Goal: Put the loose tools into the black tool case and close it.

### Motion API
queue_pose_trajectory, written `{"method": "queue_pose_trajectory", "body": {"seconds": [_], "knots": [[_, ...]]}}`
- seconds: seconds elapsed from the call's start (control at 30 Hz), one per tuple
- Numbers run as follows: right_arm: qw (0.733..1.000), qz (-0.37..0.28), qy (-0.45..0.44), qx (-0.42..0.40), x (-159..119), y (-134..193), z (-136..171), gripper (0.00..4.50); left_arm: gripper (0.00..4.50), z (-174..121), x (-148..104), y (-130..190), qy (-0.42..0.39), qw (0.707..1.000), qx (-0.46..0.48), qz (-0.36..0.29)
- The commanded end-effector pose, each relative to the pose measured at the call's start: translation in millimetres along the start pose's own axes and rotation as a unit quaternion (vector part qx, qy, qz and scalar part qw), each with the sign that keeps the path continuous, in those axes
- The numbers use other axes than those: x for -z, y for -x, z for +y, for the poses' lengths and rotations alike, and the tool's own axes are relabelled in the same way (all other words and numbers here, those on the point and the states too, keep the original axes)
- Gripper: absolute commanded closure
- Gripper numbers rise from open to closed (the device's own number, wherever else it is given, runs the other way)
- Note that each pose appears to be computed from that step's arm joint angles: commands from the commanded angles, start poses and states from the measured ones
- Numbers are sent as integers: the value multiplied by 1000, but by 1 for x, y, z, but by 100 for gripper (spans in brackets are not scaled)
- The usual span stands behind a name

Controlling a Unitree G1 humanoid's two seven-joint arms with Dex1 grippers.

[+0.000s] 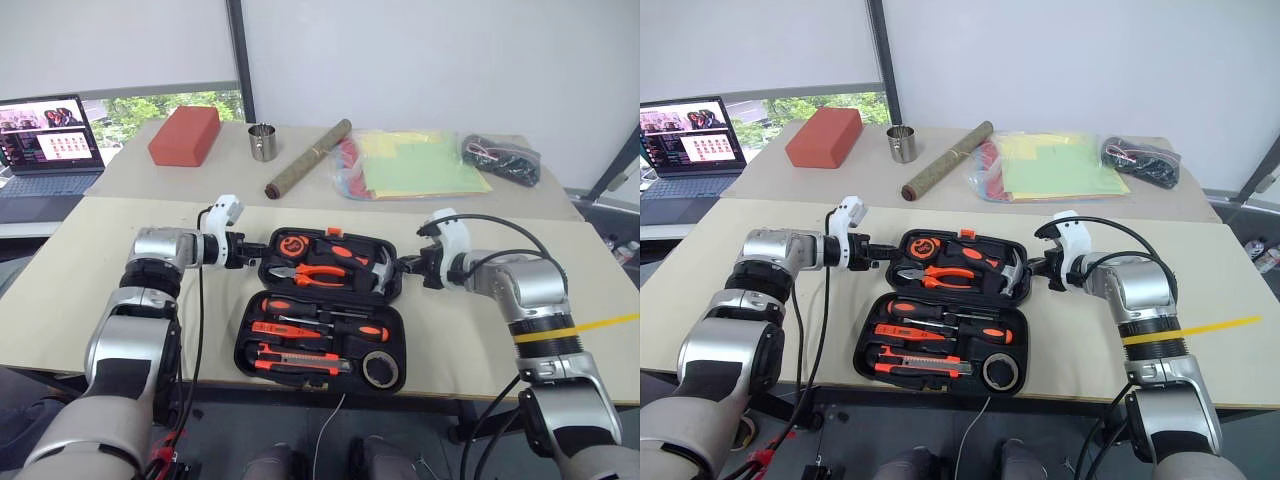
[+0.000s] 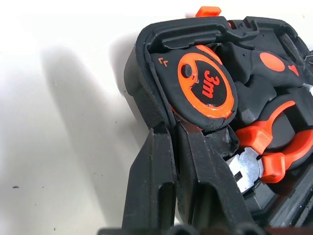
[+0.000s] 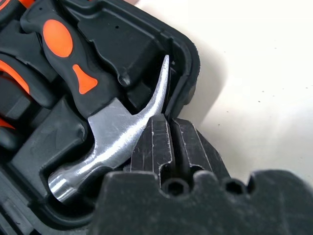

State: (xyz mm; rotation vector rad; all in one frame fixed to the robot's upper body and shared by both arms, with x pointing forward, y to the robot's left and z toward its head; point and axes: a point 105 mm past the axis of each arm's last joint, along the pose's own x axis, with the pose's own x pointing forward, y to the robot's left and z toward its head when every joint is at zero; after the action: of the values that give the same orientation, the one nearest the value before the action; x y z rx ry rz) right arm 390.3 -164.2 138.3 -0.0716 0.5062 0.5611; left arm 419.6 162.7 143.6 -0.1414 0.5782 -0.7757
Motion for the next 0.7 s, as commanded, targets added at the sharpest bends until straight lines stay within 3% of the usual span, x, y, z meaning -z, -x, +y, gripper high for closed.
{"method": "queue_pose_trajectory", "body": {"seconds": [0.03, 0.2, 0.3, 0.4, 0.7], "knots": [[999, -45, 23, 6, -19, 2, 2, 446, 450, -22, -15, -4, -38, 997, 60, -27], [977, -184, 82, 68, -79, 27, -5, 446, 450, -32, -41, 2, -131, 983, 56, -118], [961, -223, 137, 86, -92, 38, -2, 446, 450, -35, -50, 6, -173, 971, 45, -157], [922, -279, 226, 146, -104, 56, -3, 446, 450, -42, -63, 15, -276, 936, 10, -219], [884, -289, 326, 170, -53, 59, 4, 446, 450, -30, -47, 24, -340, 898, -87, -265]]}}
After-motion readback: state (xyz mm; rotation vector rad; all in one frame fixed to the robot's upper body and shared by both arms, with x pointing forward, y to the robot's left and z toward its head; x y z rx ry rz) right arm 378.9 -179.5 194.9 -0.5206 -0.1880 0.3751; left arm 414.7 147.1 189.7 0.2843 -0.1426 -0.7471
